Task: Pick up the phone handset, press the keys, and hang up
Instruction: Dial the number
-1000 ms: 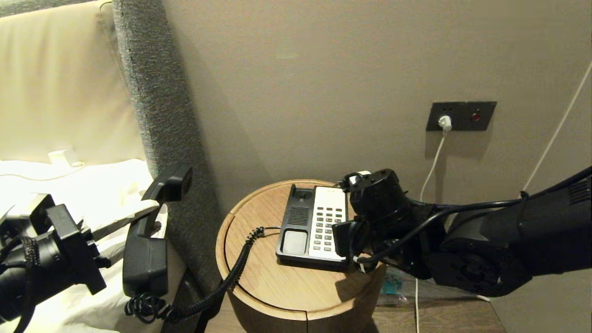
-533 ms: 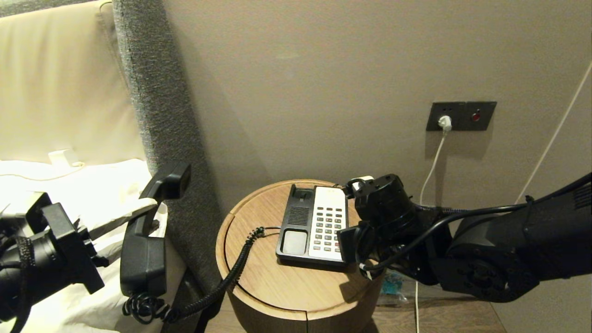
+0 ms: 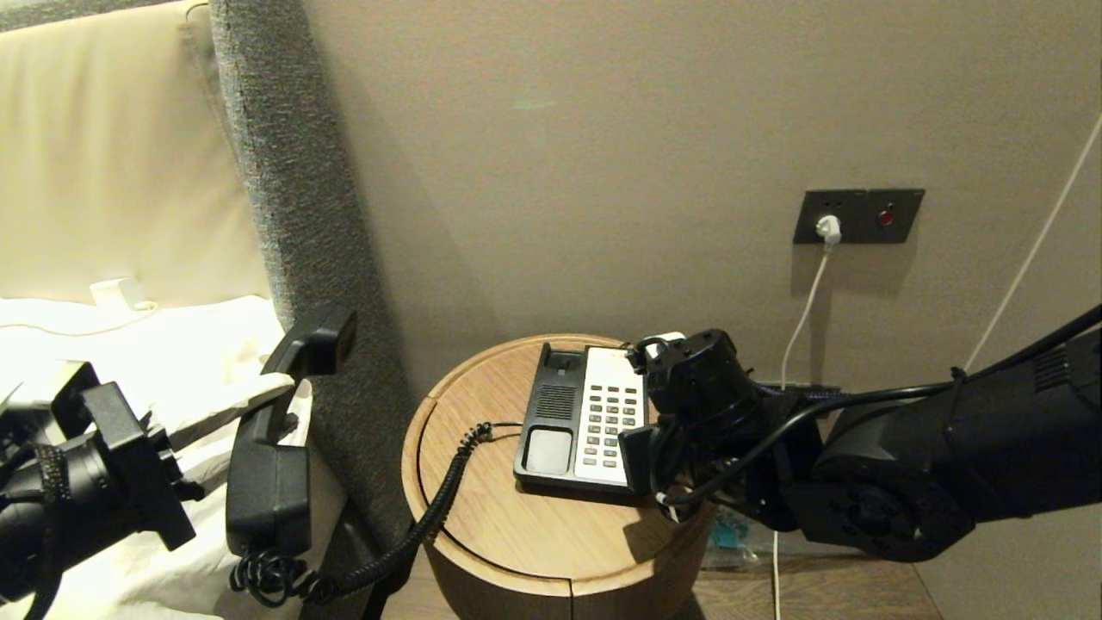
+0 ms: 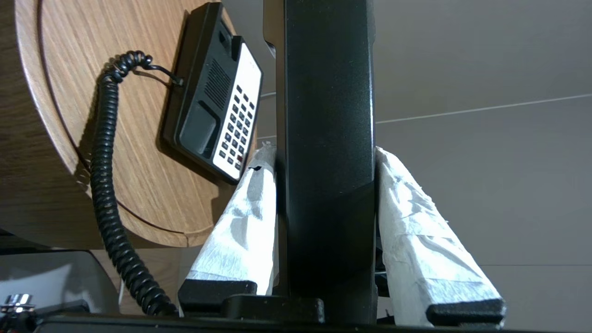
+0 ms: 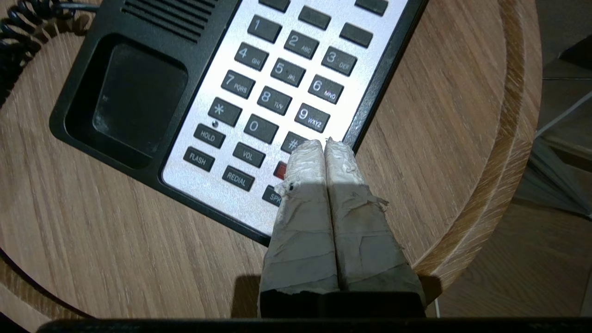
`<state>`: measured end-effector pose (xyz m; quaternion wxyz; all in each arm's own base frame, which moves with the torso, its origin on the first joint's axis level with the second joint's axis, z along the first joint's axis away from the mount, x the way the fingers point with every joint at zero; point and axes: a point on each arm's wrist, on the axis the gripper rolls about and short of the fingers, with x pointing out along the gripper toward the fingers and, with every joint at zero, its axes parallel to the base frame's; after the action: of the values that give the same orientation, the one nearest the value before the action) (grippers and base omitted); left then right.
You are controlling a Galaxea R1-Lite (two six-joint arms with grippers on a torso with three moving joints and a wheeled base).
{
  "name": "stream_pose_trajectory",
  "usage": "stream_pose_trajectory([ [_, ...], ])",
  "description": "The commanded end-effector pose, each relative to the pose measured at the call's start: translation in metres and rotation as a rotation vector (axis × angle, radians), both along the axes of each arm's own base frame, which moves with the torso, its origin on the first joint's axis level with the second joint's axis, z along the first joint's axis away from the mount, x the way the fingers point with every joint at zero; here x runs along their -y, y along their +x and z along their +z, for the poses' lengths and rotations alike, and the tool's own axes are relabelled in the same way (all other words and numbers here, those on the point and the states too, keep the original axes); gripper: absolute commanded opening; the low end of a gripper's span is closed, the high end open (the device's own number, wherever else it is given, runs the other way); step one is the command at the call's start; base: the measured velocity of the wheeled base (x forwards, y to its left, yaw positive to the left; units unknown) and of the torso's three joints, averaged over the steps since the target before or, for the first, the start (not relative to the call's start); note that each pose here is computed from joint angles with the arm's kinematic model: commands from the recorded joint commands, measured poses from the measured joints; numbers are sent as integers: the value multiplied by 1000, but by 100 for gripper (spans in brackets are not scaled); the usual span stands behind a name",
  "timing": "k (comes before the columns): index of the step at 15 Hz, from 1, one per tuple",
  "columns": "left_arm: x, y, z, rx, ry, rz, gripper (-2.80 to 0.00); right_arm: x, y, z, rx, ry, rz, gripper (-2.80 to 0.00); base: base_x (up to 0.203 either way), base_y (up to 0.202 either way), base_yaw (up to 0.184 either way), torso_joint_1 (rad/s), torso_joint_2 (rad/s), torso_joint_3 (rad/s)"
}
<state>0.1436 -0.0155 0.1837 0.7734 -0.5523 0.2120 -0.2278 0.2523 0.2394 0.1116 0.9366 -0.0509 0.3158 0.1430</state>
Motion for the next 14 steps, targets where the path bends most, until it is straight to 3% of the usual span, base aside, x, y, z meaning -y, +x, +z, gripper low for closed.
stream_pose_trajectory([
  [1, 0, 4, -3, -4, 16, -4, -280, 0, 0, 0, 0, 2, -3, -280, 0, 0, 0, 0, 0, 0],
  [14, 0, 3, -4, -7, 19, -3, -280, -5, -9, -8, -23, -20, 23, -280, 0, 0, 0, 0, 0, 0],
])
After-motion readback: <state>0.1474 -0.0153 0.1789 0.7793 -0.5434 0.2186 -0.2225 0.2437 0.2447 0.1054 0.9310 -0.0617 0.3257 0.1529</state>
